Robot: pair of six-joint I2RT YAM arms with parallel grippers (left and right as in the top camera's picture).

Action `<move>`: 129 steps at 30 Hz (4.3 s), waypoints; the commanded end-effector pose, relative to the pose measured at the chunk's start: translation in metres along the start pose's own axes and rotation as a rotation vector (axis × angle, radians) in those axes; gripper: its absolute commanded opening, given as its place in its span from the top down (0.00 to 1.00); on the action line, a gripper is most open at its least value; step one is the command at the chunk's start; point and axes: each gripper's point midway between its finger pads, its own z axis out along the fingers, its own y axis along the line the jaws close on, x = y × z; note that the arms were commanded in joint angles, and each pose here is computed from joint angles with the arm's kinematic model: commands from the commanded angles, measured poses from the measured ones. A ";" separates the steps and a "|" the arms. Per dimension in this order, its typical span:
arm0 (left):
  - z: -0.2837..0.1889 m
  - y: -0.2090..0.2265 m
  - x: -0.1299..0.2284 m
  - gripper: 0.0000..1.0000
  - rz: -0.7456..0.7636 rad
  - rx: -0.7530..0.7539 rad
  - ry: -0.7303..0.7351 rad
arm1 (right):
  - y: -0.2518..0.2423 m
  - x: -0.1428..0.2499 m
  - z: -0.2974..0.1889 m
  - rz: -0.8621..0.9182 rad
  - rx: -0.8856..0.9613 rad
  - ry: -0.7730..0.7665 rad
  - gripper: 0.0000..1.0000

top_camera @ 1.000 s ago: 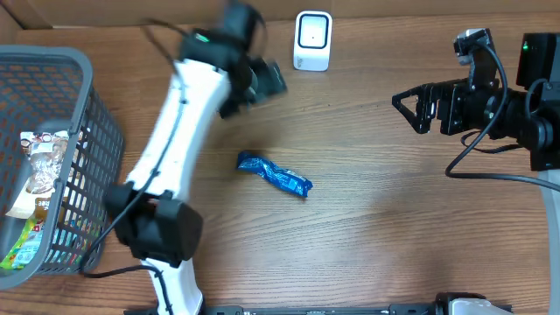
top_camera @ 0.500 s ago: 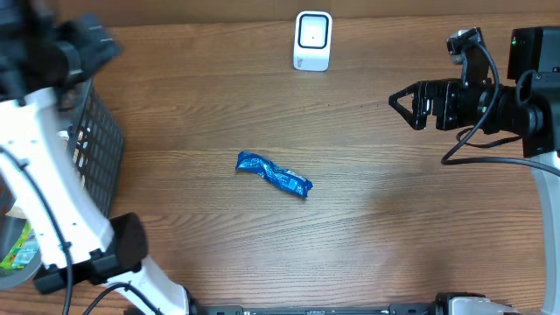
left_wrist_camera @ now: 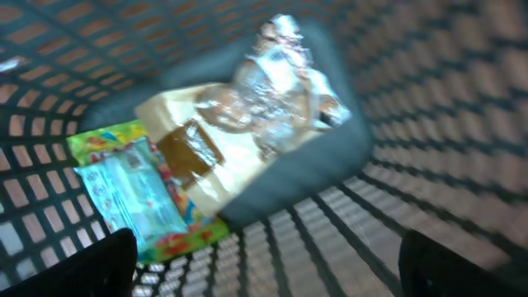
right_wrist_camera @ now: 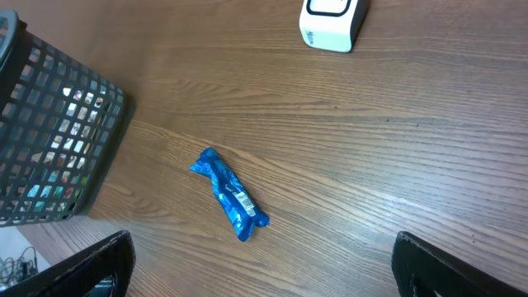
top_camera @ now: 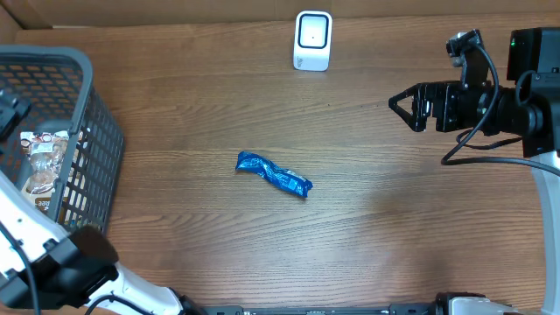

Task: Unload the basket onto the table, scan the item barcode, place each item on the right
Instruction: 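Reach the left gripper back into the basket and grasp the clear bag, then carry the clear cookie bag out and release it beside the blue wrapper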

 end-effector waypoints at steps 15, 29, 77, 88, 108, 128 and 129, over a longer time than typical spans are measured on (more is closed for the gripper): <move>0.169 0.013 0.005 0.00 0.187 -0.061 -0.044 | 0.004 -0.010 -0.007 -0.026 0.003 -0.040 0.00; 0.213 -0.005 0.016 0.04 0.672 0.022 -0.072 | 0.004 -0.011 -0.007 -0.027 0.003 -0.041 0.00; -0.047 -0.079 -0.026 0.96 0.330 0.375 -0.125 | 0.004 -0.012 -0.007 -0.009 0.002 -0.047 0.00; -0.174 -0.162 0.075 0.96 0.612 0.699 -0.214 | 0.004 -0.012 -0.007 -0.009 0.002 -0.047 0.00; 0.029 -0.177 0.365 0.96 0.900 0.038 0.360 | 0.001 -0.015 -0.005 -0.013 0.010 -0.053 0.00; -0.010 -0.218 0.325 0.27 0.934 0.226 0.228 | 0.001 -0.012 -0.004 -0.004 0.010 -0.039 0.00; -0.025 -0.222 0.310 0.27 0.917 0.256 0.199 | 0.001 -0.012 -0.004 -0.003 0.010 -0.038 0.00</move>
